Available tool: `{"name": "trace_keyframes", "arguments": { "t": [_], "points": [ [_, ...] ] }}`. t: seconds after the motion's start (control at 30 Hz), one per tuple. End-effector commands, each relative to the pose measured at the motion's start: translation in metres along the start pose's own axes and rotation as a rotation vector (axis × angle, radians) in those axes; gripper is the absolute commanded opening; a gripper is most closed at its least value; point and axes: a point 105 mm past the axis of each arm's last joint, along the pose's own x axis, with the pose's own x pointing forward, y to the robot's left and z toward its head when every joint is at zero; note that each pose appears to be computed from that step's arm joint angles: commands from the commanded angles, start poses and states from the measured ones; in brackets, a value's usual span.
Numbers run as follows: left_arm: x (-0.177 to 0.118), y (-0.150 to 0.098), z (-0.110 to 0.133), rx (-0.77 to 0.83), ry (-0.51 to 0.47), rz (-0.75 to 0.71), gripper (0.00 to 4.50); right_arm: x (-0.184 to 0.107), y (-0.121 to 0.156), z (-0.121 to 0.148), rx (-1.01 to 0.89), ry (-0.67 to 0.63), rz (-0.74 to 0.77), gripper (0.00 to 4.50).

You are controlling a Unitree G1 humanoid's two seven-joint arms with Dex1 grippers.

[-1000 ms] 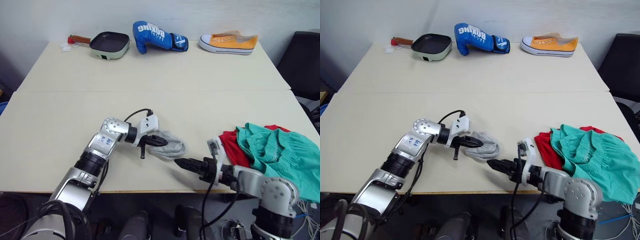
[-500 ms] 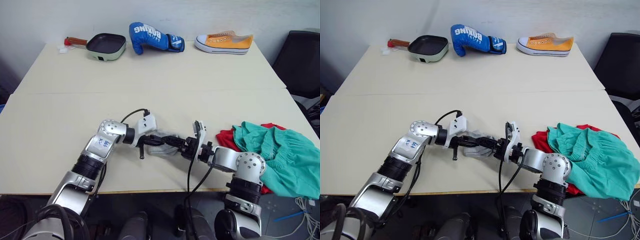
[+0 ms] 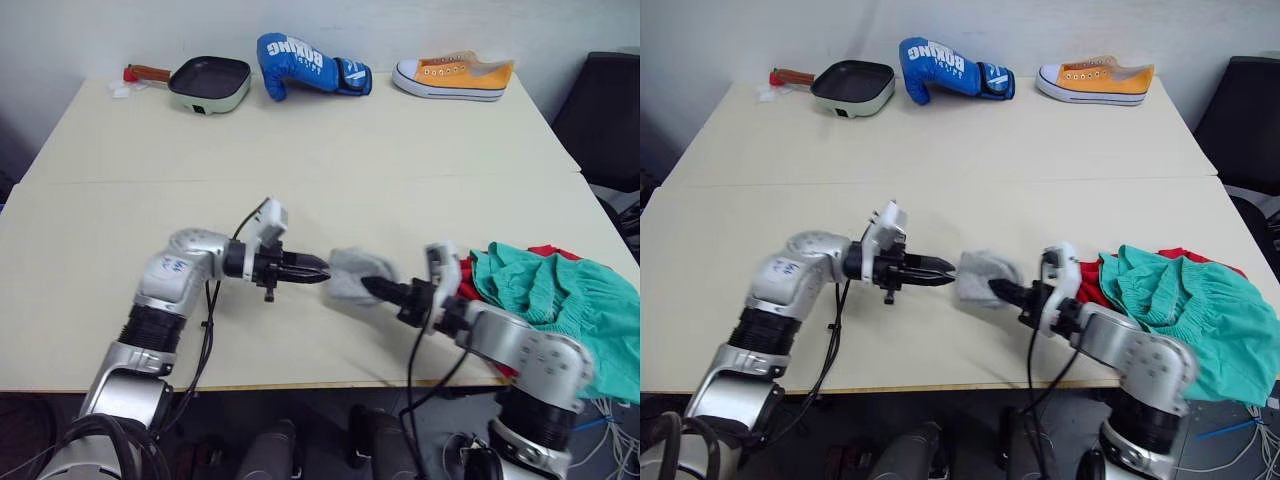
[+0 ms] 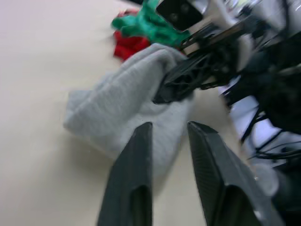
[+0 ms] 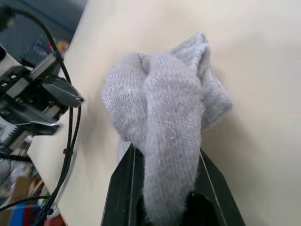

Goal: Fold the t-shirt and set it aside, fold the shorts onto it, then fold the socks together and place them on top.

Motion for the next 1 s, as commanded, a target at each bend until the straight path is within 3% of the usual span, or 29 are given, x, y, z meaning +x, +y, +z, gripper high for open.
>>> {"name": "trace_keyframes", "arguments": {
  "t": [0.03, 0.13, 0.23, 0.33, 0.47, 0.6, 0.63, 0.73, 0.83, 0.93, 1.0],
  "points": [
    [-0.002, -0.024, 0.036, 0.020, -0.071, -0.141, 2.58, -0.055, 0.022, 0.039, -0.091, -0.195, -0.004, 0.07],
    [0.006, -0.031, 0.045, 0.046, -0.094, -0.193, 3.53, -0.118, 0.016, 0.069, -0.077, -0.312, -0.160, 0.07],
    [0.012, -0.037, 0.040, 0.075, -0.072, -0.242, 4.48, -0.175, -0.013, 0.077, -0.022, -0.367, -0.406, 0.07],
    [0.017, -0.035, 0.035, 0.085, -0.067, -0.246, 4.50, -0.204, -0.041, 0.067, 0.055, -0.367, -0.581, 0.07],
    [0.020, -0.031, 0.033, 0.106, -0.059, -0.235, 4.50, -0.199, -0.071, 0.061, 0.142, -0.405, -0.624, 0.07],
    [0.025, -0.026, 0.032, 0.099, -0.069, -0.228, 4.50, -0.192, -0.124, 0.055, 0.180, -0.427, -0.773, 0.07],
    [0.026, -0.025, 0.031, 0.100, -0.067, -0.226, 4.50, -0.191, -0.133, 0.050, 0.201, -0.424, -0.782, 0.80],
    [0.024, -0.020, 0.030, 0.082, -0.065, -0.202, 4.50, -0.198, -0.149, 0.037, 0.226, -0.403, -0.818, 1.76],
    [0.015, -0.014, 0.031, 0.039, -0.068, -0.174, 4.50, -0.203, -0.144, 0.033, 0.166, -0.359, -0.820, 2.81],
    [0.004, -0.013, 0.029, 0.008, -0.053, -0.165, 4.50, -0.214, -0.128, 0.031, 0.011, -0.252, -0.834, 3.83],
    [-0.006, -0.012, 0.025, -0.004, -0.029, -0.149, 4.50, -0.228, -0.112, 0.041, -0.206, -0.184, -0.866, 4.47]
  ]
}}
